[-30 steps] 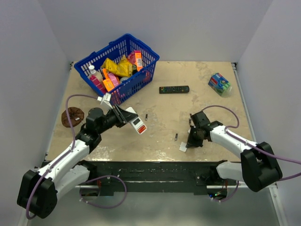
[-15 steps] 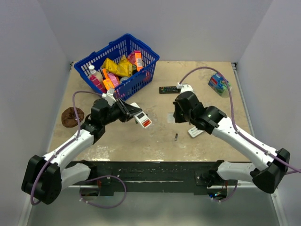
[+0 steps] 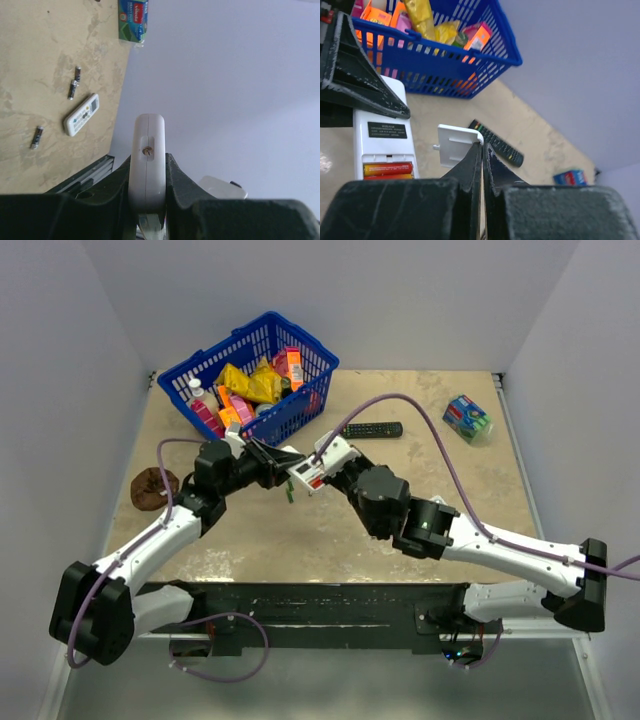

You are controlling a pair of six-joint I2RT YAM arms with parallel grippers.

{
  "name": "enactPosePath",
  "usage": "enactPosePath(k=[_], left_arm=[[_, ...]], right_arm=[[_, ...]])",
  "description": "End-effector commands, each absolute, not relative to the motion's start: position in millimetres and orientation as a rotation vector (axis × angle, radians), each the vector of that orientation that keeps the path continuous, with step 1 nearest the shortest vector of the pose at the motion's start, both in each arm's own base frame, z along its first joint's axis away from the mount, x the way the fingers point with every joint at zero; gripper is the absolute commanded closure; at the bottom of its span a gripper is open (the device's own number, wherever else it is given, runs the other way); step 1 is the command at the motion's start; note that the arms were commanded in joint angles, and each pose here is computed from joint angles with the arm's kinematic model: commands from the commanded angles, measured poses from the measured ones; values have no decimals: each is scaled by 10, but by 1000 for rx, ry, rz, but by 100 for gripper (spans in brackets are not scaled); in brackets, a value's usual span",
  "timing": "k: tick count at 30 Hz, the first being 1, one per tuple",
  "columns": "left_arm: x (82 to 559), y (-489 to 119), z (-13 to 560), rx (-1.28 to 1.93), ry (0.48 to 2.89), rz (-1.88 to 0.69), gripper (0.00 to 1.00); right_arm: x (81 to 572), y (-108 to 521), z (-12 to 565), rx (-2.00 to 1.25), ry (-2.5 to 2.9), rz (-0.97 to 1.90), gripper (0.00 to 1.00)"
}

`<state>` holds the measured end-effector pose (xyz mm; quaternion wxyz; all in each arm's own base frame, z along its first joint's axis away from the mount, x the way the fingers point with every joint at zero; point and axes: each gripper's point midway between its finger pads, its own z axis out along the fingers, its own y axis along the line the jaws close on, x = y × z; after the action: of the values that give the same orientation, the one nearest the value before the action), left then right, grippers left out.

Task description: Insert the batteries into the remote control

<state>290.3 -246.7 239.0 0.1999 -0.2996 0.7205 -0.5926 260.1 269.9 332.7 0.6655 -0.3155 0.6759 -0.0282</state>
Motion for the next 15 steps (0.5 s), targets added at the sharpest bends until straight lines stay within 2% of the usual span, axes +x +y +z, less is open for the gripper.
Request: enactPosePath(k=[1, 9, 15], left_arm=[[2977, -2481, 2975, -852, 1887, -1769, 100], [2944, -2493, 3252, -848, 1828, -1788, 100], [2899, -2525, 3374, -842, 1797, -1823, 100]], right_arm=[[2546, 2620, 3904, -704, 1280, -229, 100], [2457, 2714, 4106, -662, 1183, -144, 100], [2356, 2820, 4099, -763, 1069, -130, 100]])
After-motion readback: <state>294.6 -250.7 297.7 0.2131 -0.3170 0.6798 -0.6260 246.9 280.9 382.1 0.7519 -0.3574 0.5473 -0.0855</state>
